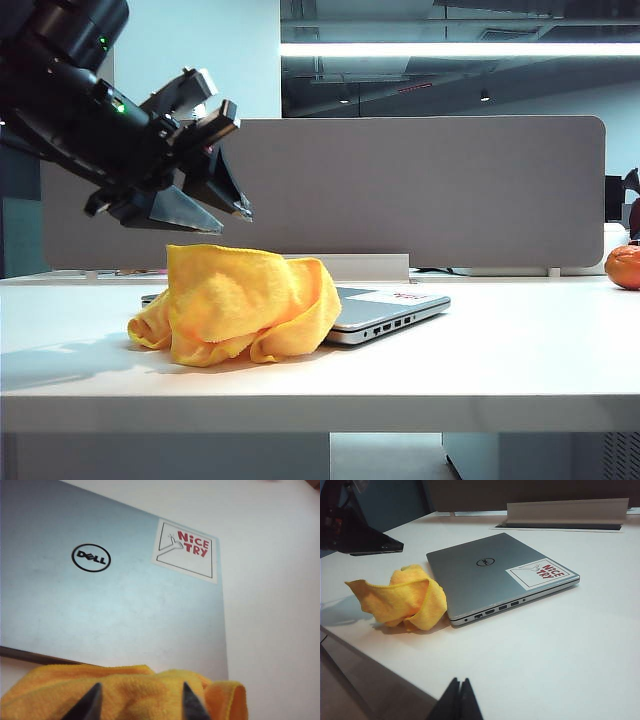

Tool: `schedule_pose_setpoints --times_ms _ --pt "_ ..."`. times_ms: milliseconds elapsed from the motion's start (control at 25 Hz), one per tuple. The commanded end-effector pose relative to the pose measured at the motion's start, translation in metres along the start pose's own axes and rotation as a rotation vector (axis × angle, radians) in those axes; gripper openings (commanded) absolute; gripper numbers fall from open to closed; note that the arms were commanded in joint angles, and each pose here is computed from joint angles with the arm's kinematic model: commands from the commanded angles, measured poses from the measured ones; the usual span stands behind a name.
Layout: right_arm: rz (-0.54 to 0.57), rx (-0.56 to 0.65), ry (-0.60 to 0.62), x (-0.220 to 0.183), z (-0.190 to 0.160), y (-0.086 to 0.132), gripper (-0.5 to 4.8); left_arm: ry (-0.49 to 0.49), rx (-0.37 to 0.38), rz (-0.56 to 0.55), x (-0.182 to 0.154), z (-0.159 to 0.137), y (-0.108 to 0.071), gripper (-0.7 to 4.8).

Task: Pick up the yellow rag and put it over the laptop.

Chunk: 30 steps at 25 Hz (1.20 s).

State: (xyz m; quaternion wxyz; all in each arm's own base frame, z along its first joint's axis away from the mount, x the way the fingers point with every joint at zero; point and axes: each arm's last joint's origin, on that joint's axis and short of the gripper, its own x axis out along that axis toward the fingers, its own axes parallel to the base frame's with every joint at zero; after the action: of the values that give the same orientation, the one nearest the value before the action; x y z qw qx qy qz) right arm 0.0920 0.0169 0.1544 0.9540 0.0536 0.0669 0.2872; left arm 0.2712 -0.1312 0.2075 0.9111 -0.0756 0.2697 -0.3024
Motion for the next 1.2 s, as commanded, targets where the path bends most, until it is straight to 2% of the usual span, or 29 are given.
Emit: schedule_pose_setpoints --times_ms 40,120,200,400,801,881,1001,1121,1201 --pt "0.002 -0.005 -0.006 0.000 -0.001 0.000 -0.06 0.016 0.029 -0.013 0.002 -0.001 -0.005 2.92" --pt "0.002 -0.004 -0.006 0.000 -0.001 0.000 -0.05 0.033 0.039 -0.011 0.002 -0.003 -0.004 3.98" --pt "0.002 -0.004 -0.006 0.000 -0.001 0.000 -0.06 0.061 0.043 0.001 0.003 -0.007 -0.007 4.79" --pt "0.002 -0.003 -0.004 0.000 -0.001 0.000 -0.06 0.098 0.118 0.032 0.009 -0.013 -0.005 4.79" --pt "0.001 -0.002 -0.004 0.000 -0.001 0.000 -0.06 0.238 0.103 0.063 0.034 -0.042 0.003 4.79" --pt "0.001 -0.003 -0.003 0.000 -0.001 0.000 -0.06 0.241 0.103 0.063 0.034 -0.043 0.003 4.20" --pt "0.000 -0.003 -0.004 0.000 -0.001 0.000 -0.06 0.254 0.100 0.065 0.034 -0.044 0.003 3.03" --pt "-0.002 -0.003 -0.004 0.000 -0.001 0.000 -0.06 0.270 0.095 0.052 0.034 -0.046 0.003 1.29" --pt "-0.002 -0.003 -0.004 0.000 -0.001 0.000 -0.06 0.274 0.094 0.053 0.033 -0.046 0.003 0.44"
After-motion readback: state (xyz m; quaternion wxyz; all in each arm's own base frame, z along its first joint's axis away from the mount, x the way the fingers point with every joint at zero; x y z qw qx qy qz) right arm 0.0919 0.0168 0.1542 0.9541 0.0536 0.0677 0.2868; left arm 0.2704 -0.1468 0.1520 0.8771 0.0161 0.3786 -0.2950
